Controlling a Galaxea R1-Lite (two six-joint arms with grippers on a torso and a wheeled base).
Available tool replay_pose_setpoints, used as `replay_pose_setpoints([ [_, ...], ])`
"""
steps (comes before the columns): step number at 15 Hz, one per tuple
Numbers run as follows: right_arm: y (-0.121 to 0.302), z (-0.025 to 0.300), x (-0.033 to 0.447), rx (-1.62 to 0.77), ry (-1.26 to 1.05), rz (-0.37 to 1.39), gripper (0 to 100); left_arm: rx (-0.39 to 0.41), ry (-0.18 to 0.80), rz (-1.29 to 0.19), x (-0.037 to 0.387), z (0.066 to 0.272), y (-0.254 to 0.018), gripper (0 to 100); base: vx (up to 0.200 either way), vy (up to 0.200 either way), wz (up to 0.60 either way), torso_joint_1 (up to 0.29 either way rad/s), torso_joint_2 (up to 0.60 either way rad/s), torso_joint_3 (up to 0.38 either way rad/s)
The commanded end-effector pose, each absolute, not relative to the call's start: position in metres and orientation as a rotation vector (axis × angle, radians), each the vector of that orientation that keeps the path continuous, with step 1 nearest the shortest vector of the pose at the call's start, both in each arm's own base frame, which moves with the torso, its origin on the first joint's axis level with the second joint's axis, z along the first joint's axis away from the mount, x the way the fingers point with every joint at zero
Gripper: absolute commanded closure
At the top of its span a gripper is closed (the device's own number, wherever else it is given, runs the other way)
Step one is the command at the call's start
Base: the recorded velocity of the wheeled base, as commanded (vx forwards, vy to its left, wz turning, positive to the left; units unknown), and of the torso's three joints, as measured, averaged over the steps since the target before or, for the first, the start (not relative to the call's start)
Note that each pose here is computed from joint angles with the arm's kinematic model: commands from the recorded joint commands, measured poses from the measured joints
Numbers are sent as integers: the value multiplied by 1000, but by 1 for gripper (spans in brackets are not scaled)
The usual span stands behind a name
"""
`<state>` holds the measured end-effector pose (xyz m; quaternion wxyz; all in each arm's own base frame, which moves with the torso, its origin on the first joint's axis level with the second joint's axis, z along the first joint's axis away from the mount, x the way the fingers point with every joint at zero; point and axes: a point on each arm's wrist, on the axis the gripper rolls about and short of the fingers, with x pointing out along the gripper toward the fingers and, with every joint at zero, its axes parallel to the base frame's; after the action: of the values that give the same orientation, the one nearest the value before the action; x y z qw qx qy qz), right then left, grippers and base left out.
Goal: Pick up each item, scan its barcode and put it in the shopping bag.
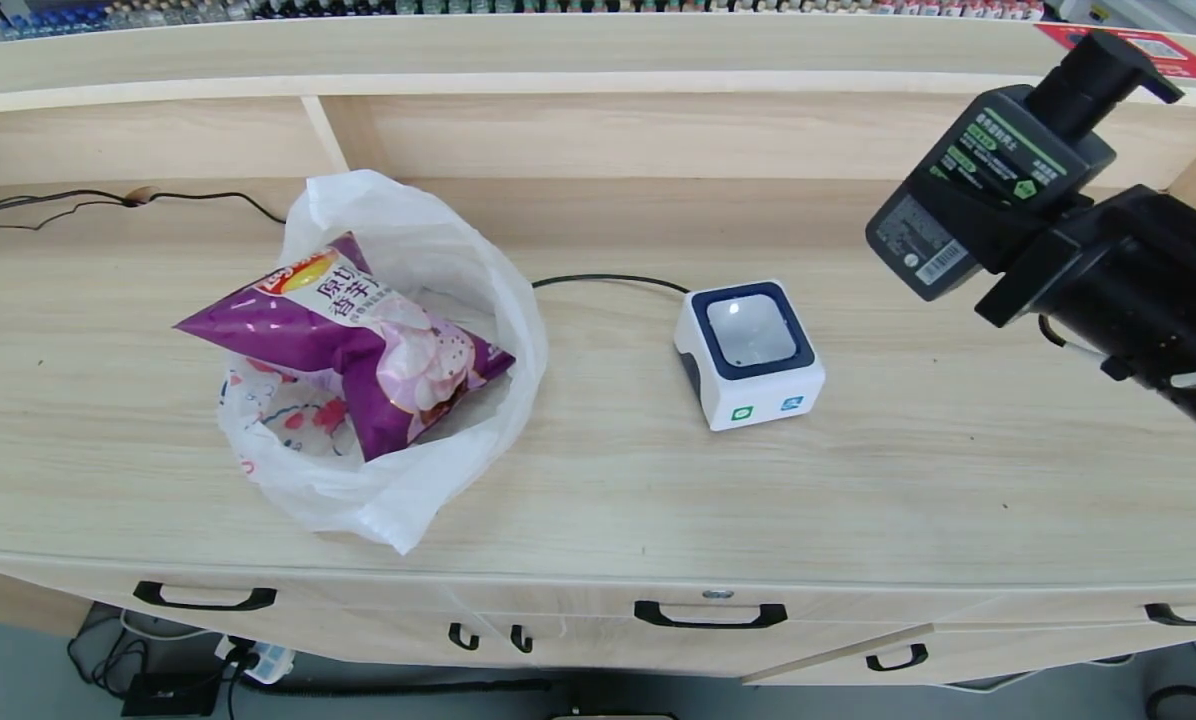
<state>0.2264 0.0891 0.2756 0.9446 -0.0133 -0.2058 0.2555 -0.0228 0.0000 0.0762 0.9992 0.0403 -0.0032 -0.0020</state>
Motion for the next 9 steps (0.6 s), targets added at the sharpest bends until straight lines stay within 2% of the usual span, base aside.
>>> replay_pose_setpoints([
  [1, 69, 275, 211, -8, -418, 443, 100, 78, -6, -3, -23, 76, 0, 0, 0, 0, 0, 0, 0, 0],
  [4, 60, 258, 193, -1, -368, 434, 100, 75, -5, -3, -23, 76, 0, 0, 0, 0, 0, 0, 0, 0],
  [8, 50, 254, 193, 8, -350, 397, 100, 77, -5, -3, -23, 76, 0, 0, 0, 0, 0, 0, 0, 0],
  [9, 47, 253, 195, 22, -340, 383, 100, 78, -5, -3, -23, 76, 0, 0, -200, 0, 0, -2, -7, 2],
])
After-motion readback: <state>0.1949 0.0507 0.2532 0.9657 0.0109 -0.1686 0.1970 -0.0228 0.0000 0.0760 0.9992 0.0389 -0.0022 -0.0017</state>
